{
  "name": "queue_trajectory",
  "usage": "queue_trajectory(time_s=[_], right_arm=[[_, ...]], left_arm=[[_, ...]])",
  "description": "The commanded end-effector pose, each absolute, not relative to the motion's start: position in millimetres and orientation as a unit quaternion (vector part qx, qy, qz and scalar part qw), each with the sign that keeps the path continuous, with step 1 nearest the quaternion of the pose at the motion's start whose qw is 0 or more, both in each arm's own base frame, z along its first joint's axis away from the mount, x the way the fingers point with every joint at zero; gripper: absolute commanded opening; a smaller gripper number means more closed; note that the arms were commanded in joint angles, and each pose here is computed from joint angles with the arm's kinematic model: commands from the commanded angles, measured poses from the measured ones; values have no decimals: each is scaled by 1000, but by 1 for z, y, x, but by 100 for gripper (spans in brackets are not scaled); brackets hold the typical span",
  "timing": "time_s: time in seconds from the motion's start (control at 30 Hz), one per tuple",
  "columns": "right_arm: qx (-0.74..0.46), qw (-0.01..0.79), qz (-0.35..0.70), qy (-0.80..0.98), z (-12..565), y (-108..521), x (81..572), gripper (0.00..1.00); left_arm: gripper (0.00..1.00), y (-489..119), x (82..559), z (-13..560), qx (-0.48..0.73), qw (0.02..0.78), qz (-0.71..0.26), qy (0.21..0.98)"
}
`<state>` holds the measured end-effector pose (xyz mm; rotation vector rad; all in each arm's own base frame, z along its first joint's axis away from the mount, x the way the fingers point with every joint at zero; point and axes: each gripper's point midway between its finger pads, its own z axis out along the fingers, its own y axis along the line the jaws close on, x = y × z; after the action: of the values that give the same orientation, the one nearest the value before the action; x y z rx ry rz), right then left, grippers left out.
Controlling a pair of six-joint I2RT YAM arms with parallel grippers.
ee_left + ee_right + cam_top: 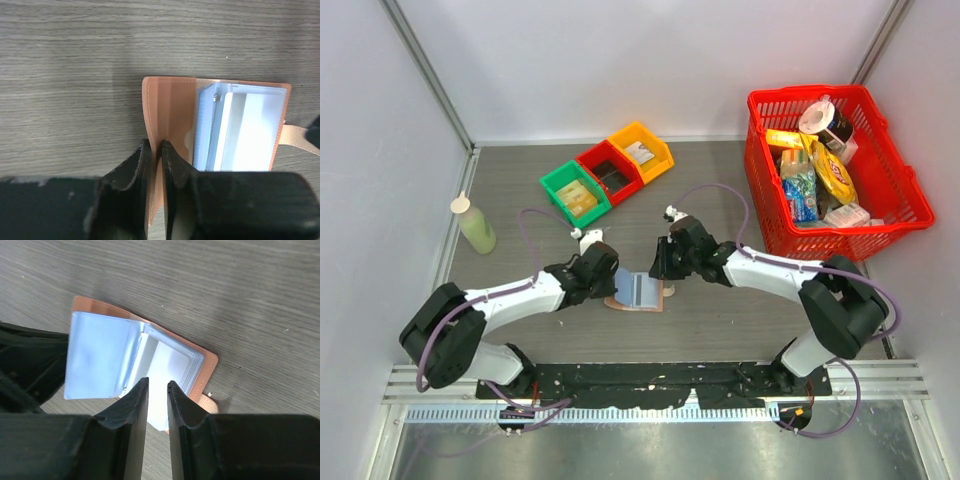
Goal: Take the credit cards out of the card holder
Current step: Open the card holder at the center of the board.
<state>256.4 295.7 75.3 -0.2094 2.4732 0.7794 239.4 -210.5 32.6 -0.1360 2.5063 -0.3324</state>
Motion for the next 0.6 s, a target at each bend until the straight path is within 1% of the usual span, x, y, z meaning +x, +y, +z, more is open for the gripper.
queue_trajectory(time_s=[0.0, 0.07, 0.13, 0.27, 0.43, 0.57], right_arm=[[-90, 258, 314, 909, 68, 310, 256, 26], [-93, 246, 311, 913, 60, 310, 253, 26], [-97, 239, 309, 915, 56, 309, 251, 26], [-104, 236, 295, 920, 54, 304, 250, 26], [-112, 239, 273, 925, 59, 300, 253, 27], [-113, 244, 246, 931, 58, 293, 258, 29]], left_arm=[[22, -199, 241, 49, -70, 331, -123, 933], [31, -190, 241, 59, -76, 347, -117, 928], [37, -183, 240, 70, -82, 360, -114, 922], [43, -175, 242, 105, -86, 396, -125, 906], [43, -207, 253, 171, -51, 429, -207, 878], [41, -259, 248, 193, -2, 381, -295, 876]])
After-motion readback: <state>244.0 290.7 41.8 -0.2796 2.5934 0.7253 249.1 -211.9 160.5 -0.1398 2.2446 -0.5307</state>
